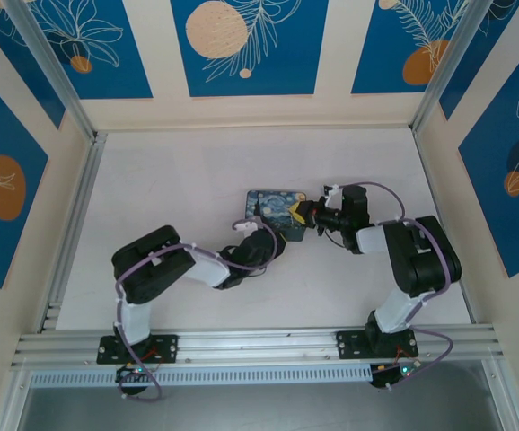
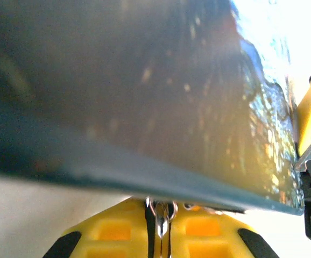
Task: Unlock the padlock with the key
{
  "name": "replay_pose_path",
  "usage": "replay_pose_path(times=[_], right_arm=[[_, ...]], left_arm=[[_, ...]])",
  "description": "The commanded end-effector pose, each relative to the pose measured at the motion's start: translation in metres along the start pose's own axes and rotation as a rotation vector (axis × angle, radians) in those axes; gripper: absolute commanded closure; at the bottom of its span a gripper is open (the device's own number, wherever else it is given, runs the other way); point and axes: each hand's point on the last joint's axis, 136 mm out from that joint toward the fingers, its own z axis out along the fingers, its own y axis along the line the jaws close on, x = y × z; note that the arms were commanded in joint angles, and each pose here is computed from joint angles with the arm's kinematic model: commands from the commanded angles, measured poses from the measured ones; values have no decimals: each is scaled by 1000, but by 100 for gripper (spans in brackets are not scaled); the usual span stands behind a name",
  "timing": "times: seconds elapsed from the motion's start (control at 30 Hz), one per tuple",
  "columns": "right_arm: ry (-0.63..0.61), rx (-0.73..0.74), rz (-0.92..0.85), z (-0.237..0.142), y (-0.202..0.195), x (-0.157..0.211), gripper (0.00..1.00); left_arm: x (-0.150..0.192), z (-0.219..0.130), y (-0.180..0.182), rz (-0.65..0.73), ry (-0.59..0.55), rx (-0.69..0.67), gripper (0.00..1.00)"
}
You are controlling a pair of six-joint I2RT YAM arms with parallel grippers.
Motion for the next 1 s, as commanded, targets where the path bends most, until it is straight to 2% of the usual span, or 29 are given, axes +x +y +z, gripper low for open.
replay_pose_path(times=[0.0, 0.13, 0.23, 0.5, 0.8, 0.97], right_arm=[[2, 53, 3, -18, 9, 11, 100], [-17, 56, -55, -41, 34, 25, 100], [-22, 43, -61, -53, 44, 38, 100], [-28, 26, -53, -74, 43, 86, 100], [-38, 52, -30, -69, 23, 121, 100], [-25, 54, -38, -61, 24, 128, 100]], left_arm=[[23, -17, 8, 0, 205, -25, 100], [10, -35, -16, -31, 266, 54, 100], [-6, -47, -26, -81, 265, 84, 100], [-41, -81, -56, -84, 246, 154, 100], [-59, -101, -58, -110, 217, 208, 100], [-60, -108, -60, -107, 233, 257, 100]])
